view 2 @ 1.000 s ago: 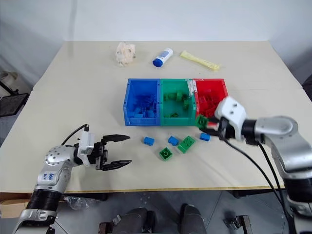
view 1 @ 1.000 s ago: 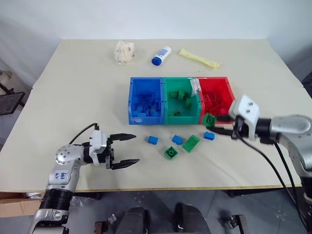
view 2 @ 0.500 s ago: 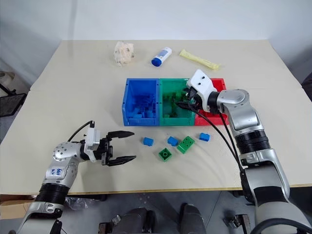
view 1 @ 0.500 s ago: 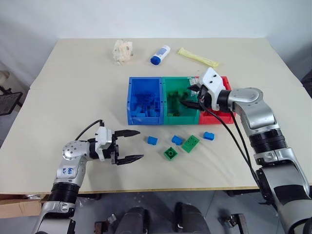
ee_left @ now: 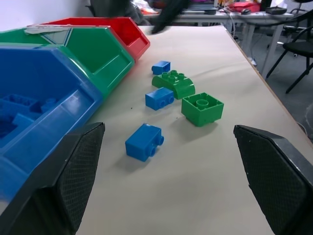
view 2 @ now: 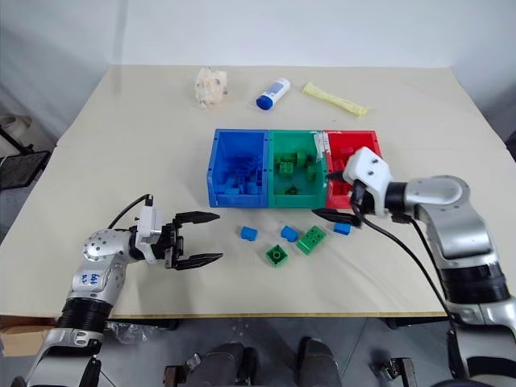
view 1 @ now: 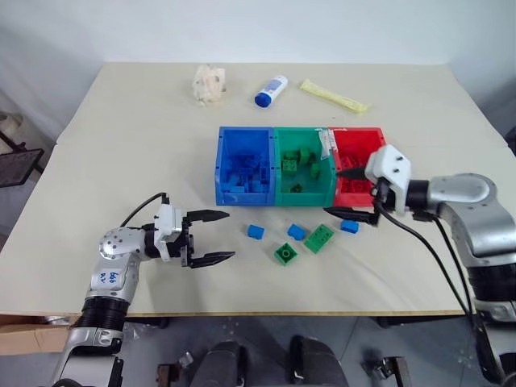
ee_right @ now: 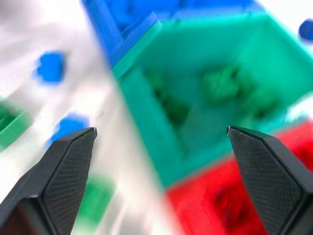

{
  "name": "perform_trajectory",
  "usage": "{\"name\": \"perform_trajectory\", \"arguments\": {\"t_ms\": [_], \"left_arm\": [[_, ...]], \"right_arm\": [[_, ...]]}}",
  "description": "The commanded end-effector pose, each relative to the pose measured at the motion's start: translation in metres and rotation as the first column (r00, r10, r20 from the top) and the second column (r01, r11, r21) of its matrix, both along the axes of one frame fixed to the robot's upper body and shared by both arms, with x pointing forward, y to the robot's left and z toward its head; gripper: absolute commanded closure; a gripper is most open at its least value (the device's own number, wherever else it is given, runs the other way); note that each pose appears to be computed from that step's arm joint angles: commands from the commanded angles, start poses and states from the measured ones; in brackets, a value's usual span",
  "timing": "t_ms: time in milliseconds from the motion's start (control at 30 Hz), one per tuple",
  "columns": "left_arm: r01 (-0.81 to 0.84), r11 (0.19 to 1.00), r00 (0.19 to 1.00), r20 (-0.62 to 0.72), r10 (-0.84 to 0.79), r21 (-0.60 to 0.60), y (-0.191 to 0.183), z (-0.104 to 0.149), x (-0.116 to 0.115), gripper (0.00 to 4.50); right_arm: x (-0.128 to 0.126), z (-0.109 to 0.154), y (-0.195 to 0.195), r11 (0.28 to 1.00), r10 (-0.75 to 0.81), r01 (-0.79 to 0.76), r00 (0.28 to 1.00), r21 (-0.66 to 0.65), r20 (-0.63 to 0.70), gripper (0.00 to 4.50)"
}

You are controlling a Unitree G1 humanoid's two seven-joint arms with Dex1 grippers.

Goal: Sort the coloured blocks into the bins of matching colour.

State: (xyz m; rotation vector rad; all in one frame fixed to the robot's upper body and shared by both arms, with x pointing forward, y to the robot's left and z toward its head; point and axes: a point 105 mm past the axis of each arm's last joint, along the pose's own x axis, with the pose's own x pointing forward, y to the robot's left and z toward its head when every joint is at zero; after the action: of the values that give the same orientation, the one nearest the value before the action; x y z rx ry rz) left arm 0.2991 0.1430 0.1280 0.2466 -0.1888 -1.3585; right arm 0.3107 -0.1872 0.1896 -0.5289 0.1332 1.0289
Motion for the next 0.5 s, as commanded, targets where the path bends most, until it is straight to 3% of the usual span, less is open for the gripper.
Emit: {"name": "perform_trajectory", "arguments": {"t_ms": [33,333,500], "left_arm": [[-0.010,1.000,1.000,0.018,0.009,0.006,0.006,0.003,0.002,0.00],[0.001,1.000,1.000,0.011,-0.001,0.019,0.009,0.003,0.010,0.00],[0.024,0.999,1.000,0.017,-0.025,0.020,0.007,0.007,0.012,0.00]], "right_arm": [[-0.035,0.014,-0.026,0.999,-0.012,0.012,1.000,0.031,0.022,0.03],[-0.083,0.001,-0.093,0.973,-0.227,0.224,0.972,-0.052,-0.061,0.03],[-0.080,-0.004,-0.091,0.969,-0.242,0.238,0.968,-0.063,-0.068,0.03]]}}
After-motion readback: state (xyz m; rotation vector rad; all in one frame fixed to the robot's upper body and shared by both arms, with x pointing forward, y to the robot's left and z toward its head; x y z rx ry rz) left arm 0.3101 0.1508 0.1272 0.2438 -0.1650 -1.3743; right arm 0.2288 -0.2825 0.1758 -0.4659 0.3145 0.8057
